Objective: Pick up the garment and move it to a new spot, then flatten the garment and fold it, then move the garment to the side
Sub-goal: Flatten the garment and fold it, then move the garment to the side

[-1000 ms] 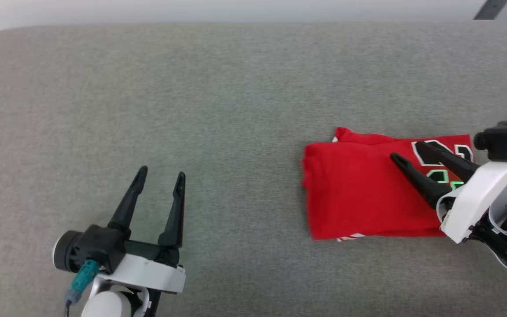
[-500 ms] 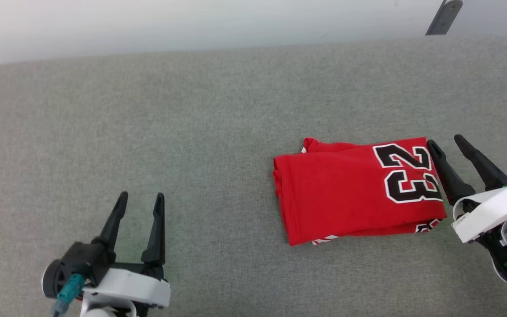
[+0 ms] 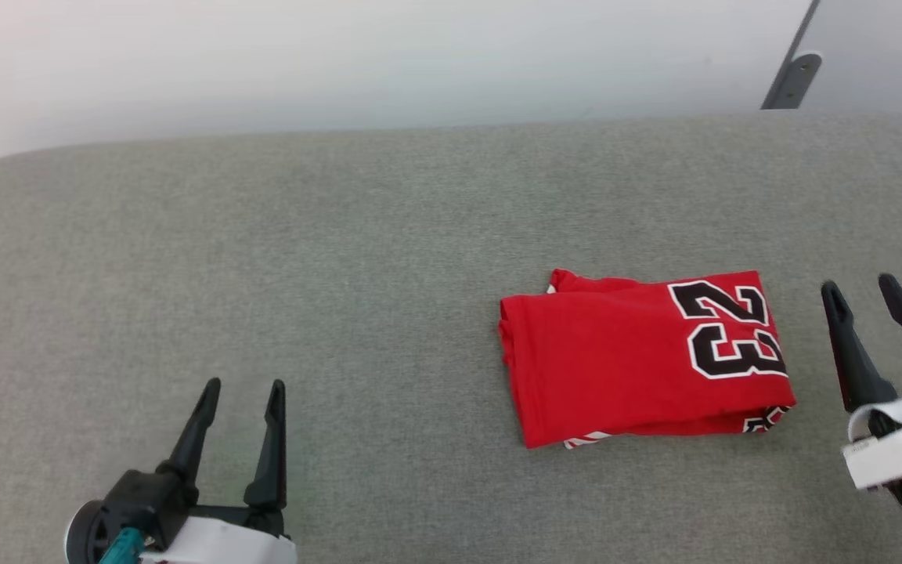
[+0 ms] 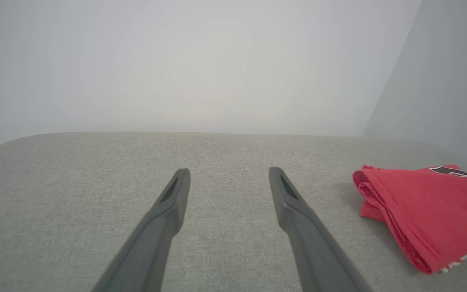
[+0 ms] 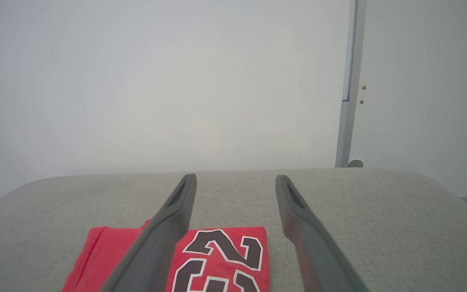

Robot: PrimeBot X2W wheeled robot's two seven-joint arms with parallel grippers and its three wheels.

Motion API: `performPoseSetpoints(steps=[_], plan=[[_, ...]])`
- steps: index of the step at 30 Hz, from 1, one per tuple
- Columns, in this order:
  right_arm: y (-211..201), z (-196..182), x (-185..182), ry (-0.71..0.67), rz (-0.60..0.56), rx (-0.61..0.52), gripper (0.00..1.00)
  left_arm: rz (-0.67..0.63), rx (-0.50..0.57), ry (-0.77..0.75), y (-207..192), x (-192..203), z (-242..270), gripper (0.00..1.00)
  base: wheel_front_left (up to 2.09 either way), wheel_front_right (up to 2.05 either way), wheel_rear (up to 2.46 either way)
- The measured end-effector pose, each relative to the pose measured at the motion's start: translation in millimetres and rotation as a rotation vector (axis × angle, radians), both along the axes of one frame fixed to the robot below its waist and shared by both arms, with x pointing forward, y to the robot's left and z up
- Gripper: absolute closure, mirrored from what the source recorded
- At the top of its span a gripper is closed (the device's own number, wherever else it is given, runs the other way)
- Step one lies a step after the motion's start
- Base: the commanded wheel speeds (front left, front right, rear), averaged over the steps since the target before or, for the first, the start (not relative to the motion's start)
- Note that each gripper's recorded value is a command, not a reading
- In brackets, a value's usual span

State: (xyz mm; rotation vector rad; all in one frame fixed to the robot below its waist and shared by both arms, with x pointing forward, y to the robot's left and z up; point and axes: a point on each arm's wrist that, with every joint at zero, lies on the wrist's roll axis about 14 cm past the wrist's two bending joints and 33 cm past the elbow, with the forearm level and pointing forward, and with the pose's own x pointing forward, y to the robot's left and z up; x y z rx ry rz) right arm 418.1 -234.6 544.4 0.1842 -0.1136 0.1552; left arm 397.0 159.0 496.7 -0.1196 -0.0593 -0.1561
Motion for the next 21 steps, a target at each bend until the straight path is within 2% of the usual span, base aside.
performPoseSetpoints(steps=[13, 21], plan=[[-5, -3, -27, -0.016, -0.031, -0.020, 0.00, 0.046, 0.016, -0.021, 15, -23, 8, 0.00, 0.00, 0.00, 0.00], [-6, -7, -26, -0.009, -0.037, -0.013, 0.00, 0.052, 0.019, -0.012, 15, -23, 5, 0.00, 0.00, 0.00, 0.00]])
